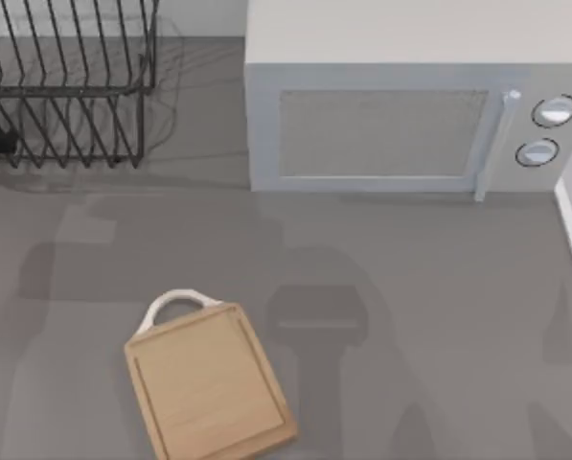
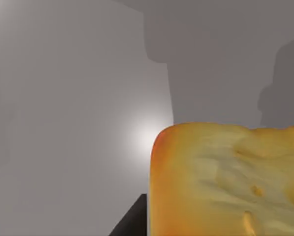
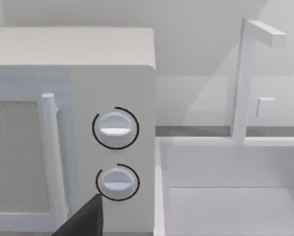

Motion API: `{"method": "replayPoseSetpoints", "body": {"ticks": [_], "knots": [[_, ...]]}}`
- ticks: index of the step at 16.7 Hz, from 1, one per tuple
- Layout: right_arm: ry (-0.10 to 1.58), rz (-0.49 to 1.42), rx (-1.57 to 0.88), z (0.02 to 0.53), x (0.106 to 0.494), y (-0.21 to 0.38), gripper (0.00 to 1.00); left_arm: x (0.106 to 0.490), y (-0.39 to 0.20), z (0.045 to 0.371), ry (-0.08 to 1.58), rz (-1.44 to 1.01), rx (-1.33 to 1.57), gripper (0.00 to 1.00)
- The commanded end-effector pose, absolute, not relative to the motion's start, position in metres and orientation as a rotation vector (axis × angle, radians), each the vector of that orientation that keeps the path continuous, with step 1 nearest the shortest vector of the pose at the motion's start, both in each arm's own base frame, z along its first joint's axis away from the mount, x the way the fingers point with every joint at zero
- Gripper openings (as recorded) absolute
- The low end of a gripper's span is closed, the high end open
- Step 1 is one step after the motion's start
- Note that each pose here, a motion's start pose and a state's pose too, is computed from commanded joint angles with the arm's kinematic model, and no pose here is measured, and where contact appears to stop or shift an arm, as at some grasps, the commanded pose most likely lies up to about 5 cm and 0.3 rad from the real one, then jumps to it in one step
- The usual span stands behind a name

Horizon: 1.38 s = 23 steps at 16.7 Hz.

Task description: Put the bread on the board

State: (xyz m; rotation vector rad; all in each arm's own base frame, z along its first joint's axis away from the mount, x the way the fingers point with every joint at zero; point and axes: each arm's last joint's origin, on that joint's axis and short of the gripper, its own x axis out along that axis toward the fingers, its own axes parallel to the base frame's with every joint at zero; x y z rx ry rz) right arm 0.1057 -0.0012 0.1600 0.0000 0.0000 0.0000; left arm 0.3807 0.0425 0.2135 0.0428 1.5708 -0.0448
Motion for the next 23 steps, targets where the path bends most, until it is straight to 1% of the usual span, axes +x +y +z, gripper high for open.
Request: {"method": "replayPoseSetpoints", "body": {"ticks": [3,6,10,13,15,17,21,23], "knots": [[0.000,0.000,0.000,0.160,0.106,-0.001,1.00,0.378,0.016,0.212,1.569,-0.046,0.045,0.00],[0.000,0.000,0.000,0.160,0.106,-0.001,1.00,0.365,-0.038,0.207,1.573,-0.042,0.042,0.00],[0.000,0.000,0.000,0.160,0.106,-0.001,1.00,0.321,-0.123,0.195,1.590,-0.019,0.028,0.00],[0.000,0.000,0.000,0.160,0.106,-0.001,1.00,0.280,-0.169,0.188,1.587,-0.009,0.021,0.00],[0.000,0.000,0.000,0.160,0.106,-0.001,1.00,0.260,-0.185,0.186,1.576,-0.013,0.018,0.00],[0.000,0.000,0.000,0.160,0.106,-0.001,1.00,0.250,-0.191,0.186,1.569,-0.016,0.016,0.00],[0.000,0.000,0.000,0.160,0.106,-0.001,1.00,0.251,-0.191,0.185,1.572,-0.013,0.017,0.00],[0.000,0.000,0.000,0.160,0.106,-0.001,1.00,0.251,-0.190,0.180,1.576,-0.010,0.019,0.00]]}}
